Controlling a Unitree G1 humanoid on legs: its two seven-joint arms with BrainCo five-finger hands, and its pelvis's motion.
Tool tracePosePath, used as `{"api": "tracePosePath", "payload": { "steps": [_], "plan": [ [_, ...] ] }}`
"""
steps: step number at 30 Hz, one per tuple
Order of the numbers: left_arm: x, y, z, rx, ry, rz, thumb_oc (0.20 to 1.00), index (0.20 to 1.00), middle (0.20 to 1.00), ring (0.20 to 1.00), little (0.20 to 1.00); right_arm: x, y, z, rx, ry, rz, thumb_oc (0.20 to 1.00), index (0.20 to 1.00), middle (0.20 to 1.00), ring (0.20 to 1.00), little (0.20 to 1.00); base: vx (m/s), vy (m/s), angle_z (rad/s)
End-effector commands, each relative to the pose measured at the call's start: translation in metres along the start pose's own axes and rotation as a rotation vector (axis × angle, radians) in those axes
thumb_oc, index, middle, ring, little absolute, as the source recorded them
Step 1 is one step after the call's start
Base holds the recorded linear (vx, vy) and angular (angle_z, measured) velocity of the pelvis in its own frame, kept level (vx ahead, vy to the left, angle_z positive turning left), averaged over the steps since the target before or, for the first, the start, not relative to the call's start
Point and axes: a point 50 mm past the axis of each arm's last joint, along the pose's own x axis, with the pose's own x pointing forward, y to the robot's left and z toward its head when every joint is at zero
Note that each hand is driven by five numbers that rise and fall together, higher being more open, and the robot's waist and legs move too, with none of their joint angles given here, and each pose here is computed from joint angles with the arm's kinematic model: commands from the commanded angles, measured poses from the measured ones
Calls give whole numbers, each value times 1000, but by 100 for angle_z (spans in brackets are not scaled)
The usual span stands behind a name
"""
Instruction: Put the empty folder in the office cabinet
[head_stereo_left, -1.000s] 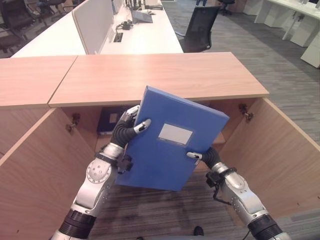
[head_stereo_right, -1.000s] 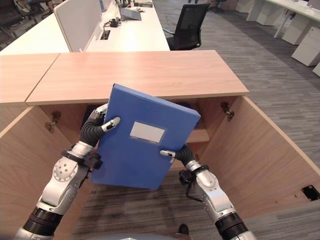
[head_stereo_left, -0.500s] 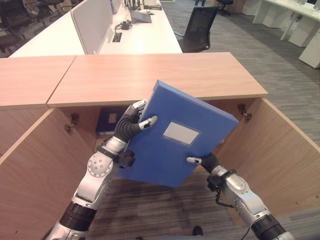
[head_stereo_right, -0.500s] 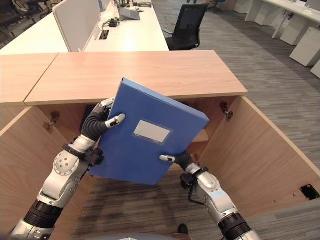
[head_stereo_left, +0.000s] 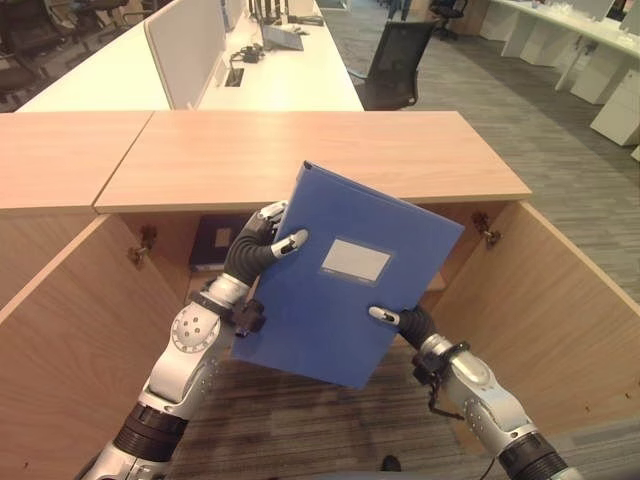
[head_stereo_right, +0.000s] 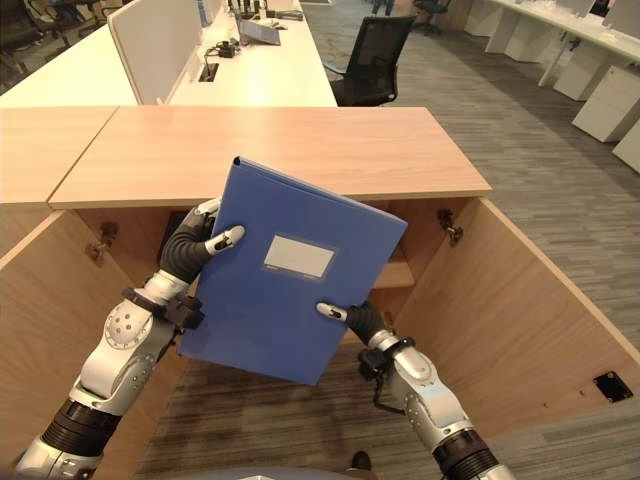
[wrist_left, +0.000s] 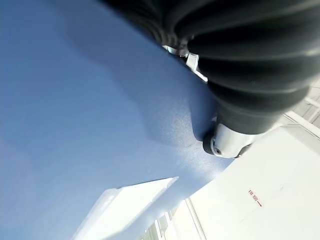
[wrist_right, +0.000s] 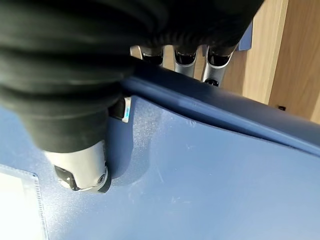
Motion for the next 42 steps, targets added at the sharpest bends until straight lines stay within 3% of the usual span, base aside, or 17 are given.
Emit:
{"api": "tracePosePath", "payload": {
  "steps": [1, 2, 5, 8, 13, 14, 18, 19, 21, 25, 37, 42],
  "plan": [
    [22, -50, 22, -194, -163, -256, 925, 925, 925, 925, 925, 28, 50, 11, 77, -89, 189, 200, 200, 200, 200, 200, 0, 0, 0],
    [19, -49, 12, -218, -112, -254, 1000, 1000, 1000, 1000, 1000, 26, 46, 7, 90, -74, 163, 200, 200, 200, 200, 200, 0, 0, 0],
    [2, -41, -19, -216, 78, -239, 1000, 1000, 1000, 1000, 1000, 13, 30, -21, 122, 29, 59, 200, 200, 200, 200, 200, 0, 0, 0],
    [-8, -34, -27, -185, 143, -215, 1000, 1000, 1000, 1000, 1000, 5, 23, -33, 181, 54, -14, 200, 200, 200, 200, 200, 0, 0, 0],
    [-44, -19, -52, -170, 311, -60, 1000, 1000, 1000, 1000, 1000, -9, 1, -62, 378, 107, -263, 200, 200, 200, 200, 200, 0, 0, 0],
    [-57, -14, -62, -145, 375, -6, 1000, 1000, 1000, 1000, 1000, -8, 0, -72, 516, 108, -326, 200, 200, 200, 200, 200, 0, 0, 0],
    [-95, 1, -78, -113, 516, 153, 1000, 1000, 1000, 1000, 1000, -23, -8, -72, 576, 67, -418, 200, 200, 200, 200, 200, 0, 0, 0],
    [-96, 1, -78, -113, 516, 153, 1000, 1000, 1000, 1000, 1000, -23, -8, -72, 576, 67, -418, 200, 200, 200, 200, 200, 3, 31, 0],
    [-142, 11, -118, -133, 771, 378, 1000, 1000, 1000, 1000, 1000, -34, 4, -85, 725, 101, -438, 200, 200, 200, 200, 200, 11, 49, -3],
    [-169, 20, -132, -81, 893, 508, 1000, 1000, 1000, 1000, 1000, -34, 10, -90, 839, 101, -461, 200, 200, 200, 200, 200, 6, 45, -2],
    [-220, -10, -165, -465, 1037, 790, 1000, 1000, 1000, 1000, 1000, -22, 22, -78, 897, 85, -383, 200, 200, 200, 200, 200, -3, 63, -4],
    [-236, -17, -174, -500, 1114, 864, 1000, 1000, 1000, 1000, 1000, -14, 23, -67, 876, 62, -345, 200, 200, 200, 200, 200, -16, 23, -16]
  ]
}}
